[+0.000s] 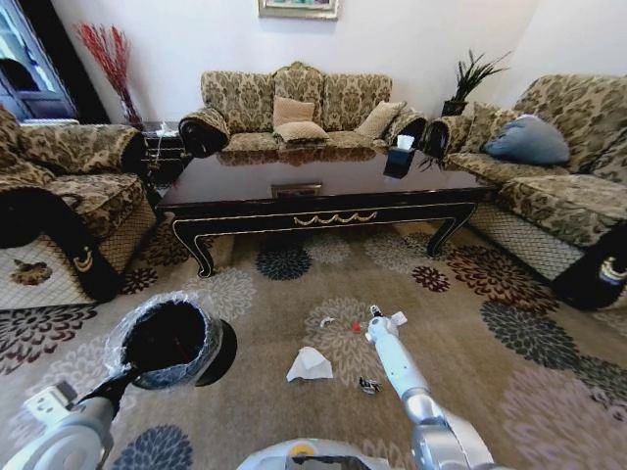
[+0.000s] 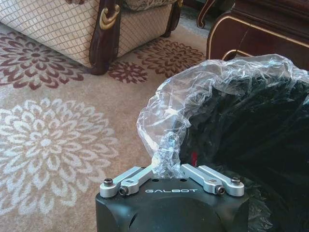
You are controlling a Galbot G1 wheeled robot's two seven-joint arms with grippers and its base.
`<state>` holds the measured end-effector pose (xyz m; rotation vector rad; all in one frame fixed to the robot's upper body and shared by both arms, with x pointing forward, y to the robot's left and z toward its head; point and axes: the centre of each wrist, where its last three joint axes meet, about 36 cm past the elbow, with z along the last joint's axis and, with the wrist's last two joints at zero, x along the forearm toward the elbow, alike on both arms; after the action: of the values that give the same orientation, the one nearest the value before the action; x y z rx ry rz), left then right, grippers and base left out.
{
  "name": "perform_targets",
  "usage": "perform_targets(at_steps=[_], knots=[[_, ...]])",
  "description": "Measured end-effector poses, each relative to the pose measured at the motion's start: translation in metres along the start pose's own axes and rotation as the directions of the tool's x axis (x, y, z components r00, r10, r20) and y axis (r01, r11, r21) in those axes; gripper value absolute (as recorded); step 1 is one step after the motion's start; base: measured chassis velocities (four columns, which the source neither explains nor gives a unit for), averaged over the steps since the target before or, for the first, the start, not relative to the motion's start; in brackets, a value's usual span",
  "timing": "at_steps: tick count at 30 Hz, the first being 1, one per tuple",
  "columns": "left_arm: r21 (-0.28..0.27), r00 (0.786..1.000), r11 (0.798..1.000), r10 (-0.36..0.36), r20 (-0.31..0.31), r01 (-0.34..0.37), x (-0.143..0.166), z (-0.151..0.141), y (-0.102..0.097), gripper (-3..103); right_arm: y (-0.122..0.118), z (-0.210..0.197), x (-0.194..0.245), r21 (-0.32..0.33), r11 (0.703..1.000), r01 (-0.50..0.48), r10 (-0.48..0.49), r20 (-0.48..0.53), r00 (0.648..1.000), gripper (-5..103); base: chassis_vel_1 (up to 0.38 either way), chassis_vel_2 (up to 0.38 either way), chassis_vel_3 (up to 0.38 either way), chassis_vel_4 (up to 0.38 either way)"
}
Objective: Move to the front of the table and pick up the trash from the floor, then place it into the trash bin.
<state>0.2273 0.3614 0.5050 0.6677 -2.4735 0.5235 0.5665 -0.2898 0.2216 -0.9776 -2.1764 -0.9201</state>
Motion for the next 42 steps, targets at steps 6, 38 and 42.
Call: perform_targets(at_steps=[6, 38, 42], knots=[[-0.011, 1.000, 1.000, 0.010, 0.004, -0.010, -0.002, -0.001, -0.004, 2, -0.002, 0.004, -0.004, 0.014, 1.000, -0.003, 0.003, -0.006, 1.000, 100, 0.000, 0.000, 0.000, 0.000], [-0.038, 0.998, 0.997, 0.066, -0.009, -0.066, -0.014, 0.005, -0.026, 2, -0.020, 0.044, 0.071, 0.219, 0.936, 0.276, -0.315, 0.165, 0.935, 27, 0.000, 0.000, 0.000, 0.000], [-0.052, 0.995, 0.994, 0.098, -0.023, -0.099, -0.022, 0.010, -0.038, 2, -0.007, 0.046, 0.114, 0.209, 0.853, 0.478, -0.518, 0.225, 0.825, 26, 0.000, 0.000, 0.000, 0.000]])
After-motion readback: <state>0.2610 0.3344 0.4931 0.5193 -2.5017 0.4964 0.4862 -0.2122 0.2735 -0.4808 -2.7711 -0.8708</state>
